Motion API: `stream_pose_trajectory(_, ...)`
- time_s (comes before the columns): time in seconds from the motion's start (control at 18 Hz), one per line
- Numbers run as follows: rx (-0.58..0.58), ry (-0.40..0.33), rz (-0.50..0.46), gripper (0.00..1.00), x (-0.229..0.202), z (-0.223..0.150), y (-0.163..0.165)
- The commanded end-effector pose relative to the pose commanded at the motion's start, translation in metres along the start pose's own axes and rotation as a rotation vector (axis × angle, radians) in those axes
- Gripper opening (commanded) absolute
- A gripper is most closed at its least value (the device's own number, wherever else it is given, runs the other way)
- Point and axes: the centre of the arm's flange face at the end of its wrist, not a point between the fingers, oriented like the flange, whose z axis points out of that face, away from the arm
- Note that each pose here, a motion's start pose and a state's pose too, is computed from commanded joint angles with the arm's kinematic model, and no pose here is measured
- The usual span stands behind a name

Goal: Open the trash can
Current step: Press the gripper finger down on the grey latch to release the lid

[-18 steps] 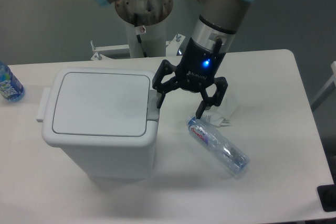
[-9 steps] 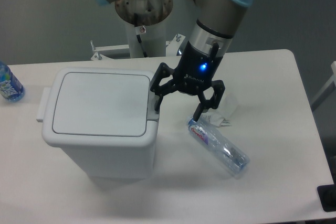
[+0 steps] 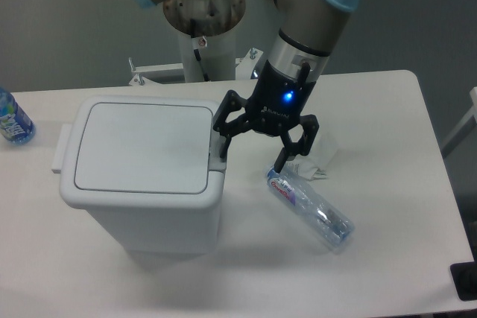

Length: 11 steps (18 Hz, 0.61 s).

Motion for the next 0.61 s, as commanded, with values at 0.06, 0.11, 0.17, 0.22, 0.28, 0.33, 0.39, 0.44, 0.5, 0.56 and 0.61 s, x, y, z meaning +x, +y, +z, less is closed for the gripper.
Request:
stream_pose_trajectory(0.06,0.0,-0.001,-0.001,1.0,-0.0008,-0.0004,0.0002)
stream_pose_trajectory(0.11,0.0,0.0,0.0,1.0,0.0,0.0,0.0)
stream_pose_trajectory(0.17,0.0,0.0,0.0,1.0,0.0,0.0,0.0)
stream_pose_trajectory(0.22,-0.001,0.001,-0.002,1.0,-0.0001,0.0006,0.0005)
stream_pose_trajectory(0.28,-0.001,0.001,-0.002,1.0,-0.0001,0.0006,0.0005)
stream_pose_trajectory(0.33,-0.001,0.001,-0.002,1.0,-0.0001,0.0006,0.0005)
stream_pose_trajectory(0.39,-0.002,0.001,-0.003,1.0,-0.0007,0.0014,0.0006)
stream_pose_trajectory(0.44,-0.002,0.001,-0.003,1.0,-0.0007,0.0014,0.0006)
stream_pose_trajectory(0.5,-0.002,0.001,-0.003,1.0,-0.0007,0.0014,0.0006)
stream_pose_trajectory(0.56,-0.002,0.001,-0.005,1.0,-0.0007,0.0014,0.0006)
stream_pose_trajectory(0.61,-0.003,0.002,-0.006,1.0,-0.0013,0.0022,0.0007)
